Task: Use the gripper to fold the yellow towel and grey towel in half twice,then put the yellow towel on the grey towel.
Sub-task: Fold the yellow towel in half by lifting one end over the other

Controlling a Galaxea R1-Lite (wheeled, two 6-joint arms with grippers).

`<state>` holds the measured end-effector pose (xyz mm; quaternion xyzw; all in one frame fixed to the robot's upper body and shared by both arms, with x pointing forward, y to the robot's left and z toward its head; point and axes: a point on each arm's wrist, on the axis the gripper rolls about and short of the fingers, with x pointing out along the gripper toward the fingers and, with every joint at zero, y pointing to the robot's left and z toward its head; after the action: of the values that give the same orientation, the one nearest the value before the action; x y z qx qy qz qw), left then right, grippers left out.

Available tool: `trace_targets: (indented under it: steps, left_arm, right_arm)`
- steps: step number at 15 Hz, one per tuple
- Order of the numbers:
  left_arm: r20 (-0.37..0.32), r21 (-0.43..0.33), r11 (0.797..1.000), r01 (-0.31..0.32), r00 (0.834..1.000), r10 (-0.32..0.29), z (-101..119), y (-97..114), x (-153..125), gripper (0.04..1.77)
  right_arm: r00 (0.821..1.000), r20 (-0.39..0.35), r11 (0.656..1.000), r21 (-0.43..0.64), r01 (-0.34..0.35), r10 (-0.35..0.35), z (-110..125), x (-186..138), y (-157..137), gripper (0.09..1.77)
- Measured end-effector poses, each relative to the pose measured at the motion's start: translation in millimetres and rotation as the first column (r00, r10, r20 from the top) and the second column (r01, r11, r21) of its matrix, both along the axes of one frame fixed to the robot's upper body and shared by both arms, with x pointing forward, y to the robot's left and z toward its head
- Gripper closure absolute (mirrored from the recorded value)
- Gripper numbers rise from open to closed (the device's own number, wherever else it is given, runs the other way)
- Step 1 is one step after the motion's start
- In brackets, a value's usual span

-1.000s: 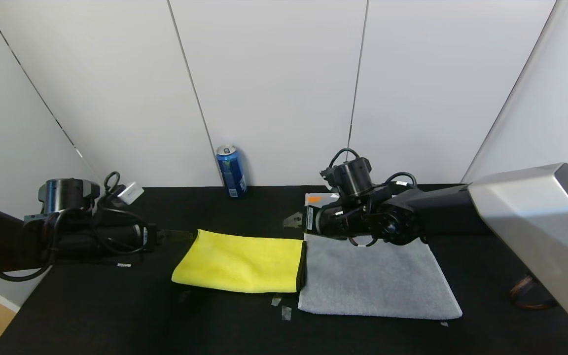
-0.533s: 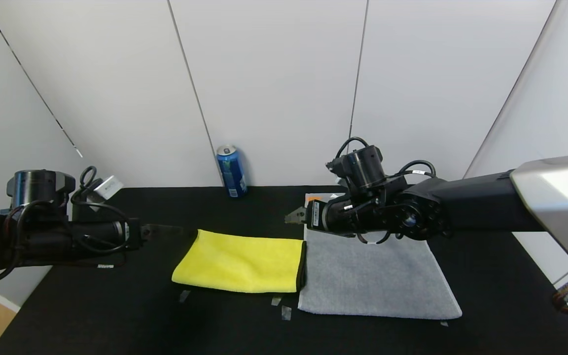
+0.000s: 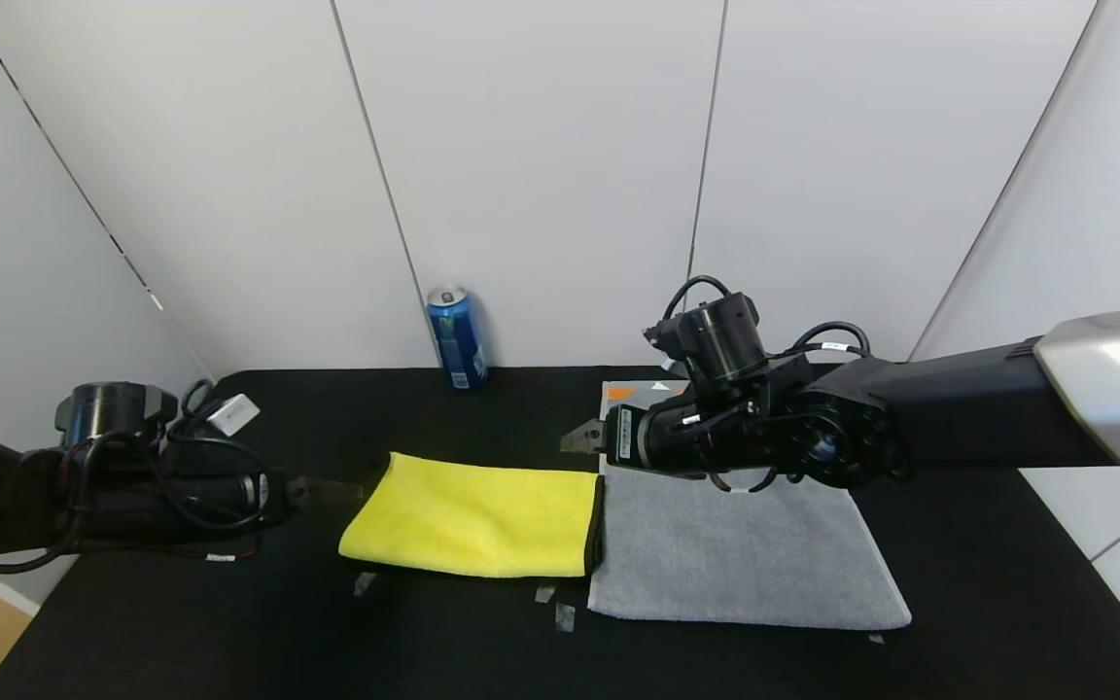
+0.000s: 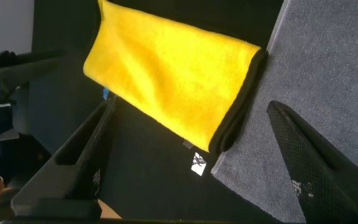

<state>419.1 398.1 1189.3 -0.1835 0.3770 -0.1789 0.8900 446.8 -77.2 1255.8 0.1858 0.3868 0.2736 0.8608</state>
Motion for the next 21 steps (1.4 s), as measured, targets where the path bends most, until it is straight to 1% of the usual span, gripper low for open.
trace_targets:
  steps: [4,8,11,13,15,21]
  left_arm:
    - [-0.04,-0.007,1.0,0.004,0.999,-0.004,-19.6,2.1,11.0,0.11]
    - [-0.044,-0.008,1.0,0.024,0.999,-0.025,-32.2,-3.1,18.4,0.11]
    - [-0.055,-0.011,0.999,0.051,0.997,-0.052,-36.9,-11.7,20.8,0.1]
    - [-0.041,-0.006,0.998,0.067,0.997,-0.067,-39.1,-17.4,22.7,0.1]
    - [-0.05,-0.009,0.997,0.082,0.995,-0.083,-43.1,-22.9,22.2,0.1]
    - [-0.062,-0.012,0.996,0.094,0.994,-0.094,-48.4,-27.1,22.9,0.1]
  right_arm:
    - [1.0,0.018,1.0,0.02,-0.001,0.0,-0.9,0.2,0.4,0.16]
    - [0.999,0.048,0.998,0.06,0.009,-0.012,-4.1,5.6,1.7,0.16]
    - [0.999,0.042,0.998,0.058,0.013,-0.016,-12.2,10.0,1.6,0.16]
    - [0.999,0.032,0.999,0.05,0.01,-0.012,-17.3,9.3,3.2,0.16]
    - [1.0,0.027,0.999,0.048,0.008,-0.01,-20.3,9.7,3.8,0.16]
    - [0.999,0.028,0.999,0.046,0.02,-0.021,-22.7,14.7,0.2,0.16]
